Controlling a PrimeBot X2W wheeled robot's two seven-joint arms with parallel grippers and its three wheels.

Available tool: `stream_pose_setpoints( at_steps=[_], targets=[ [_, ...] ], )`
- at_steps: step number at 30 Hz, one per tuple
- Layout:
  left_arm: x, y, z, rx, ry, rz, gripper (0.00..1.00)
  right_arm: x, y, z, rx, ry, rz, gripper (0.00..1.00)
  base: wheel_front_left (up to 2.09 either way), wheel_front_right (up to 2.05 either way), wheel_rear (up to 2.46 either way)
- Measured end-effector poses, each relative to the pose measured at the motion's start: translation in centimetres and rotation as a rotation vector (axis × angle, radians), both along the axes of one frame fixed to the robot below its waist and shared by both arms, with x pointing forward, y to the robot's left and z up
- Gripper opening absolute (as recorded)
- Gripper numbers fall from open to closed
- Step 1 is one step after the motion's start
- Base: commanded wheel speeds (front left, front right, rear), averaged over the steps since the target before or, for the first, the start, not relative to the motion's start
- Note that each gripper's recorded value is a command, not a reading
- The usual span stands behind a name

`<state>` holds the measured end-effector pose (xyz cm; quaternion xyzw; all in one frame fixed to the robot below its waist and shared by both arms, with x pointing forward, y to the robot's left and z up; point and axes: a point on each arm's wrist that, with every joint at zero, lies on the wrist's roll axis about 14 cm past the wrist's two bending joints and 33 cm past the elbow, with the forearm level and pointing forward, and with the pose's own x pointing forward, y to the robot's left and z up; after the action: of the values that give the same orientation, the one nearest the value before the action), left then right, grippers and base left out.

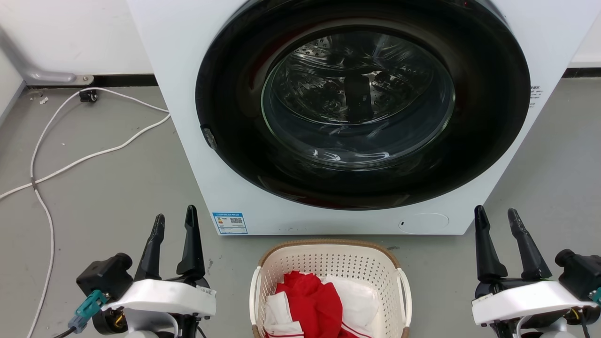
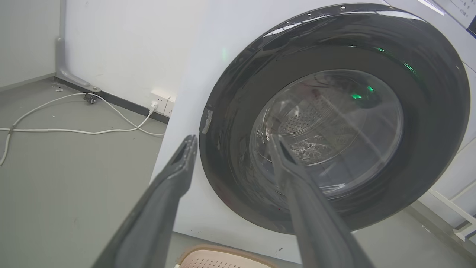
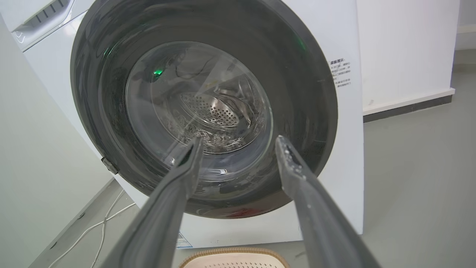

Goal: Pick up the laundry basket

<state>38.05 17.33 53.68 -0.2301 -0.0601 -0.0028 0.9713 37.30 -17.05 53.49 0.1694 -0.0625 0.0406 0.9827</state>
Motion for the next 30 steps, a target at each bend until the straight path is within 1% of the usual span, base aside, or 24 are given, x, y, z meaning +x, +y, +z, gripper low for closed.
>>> stream_pose_setpoints(
  at_steps=[17, 30],
  targets=[
    [-0.26, -0.68, 0.38, 0.149, -0.035, -0.008, 1.0, -0.24, 0.57, 0.34, -0.164, -0.037, 0.008, 1.0, 0.0, 0.0, 0.0],
    [-0.36, -0.98, 0.6, 0.252, -0.058, -0.004, 1.0, -0.37, 1.03, 0.5, -0.264, -0.062, 0.017, 1.0, 0.0, 0.0, 0.0]
  ],
)
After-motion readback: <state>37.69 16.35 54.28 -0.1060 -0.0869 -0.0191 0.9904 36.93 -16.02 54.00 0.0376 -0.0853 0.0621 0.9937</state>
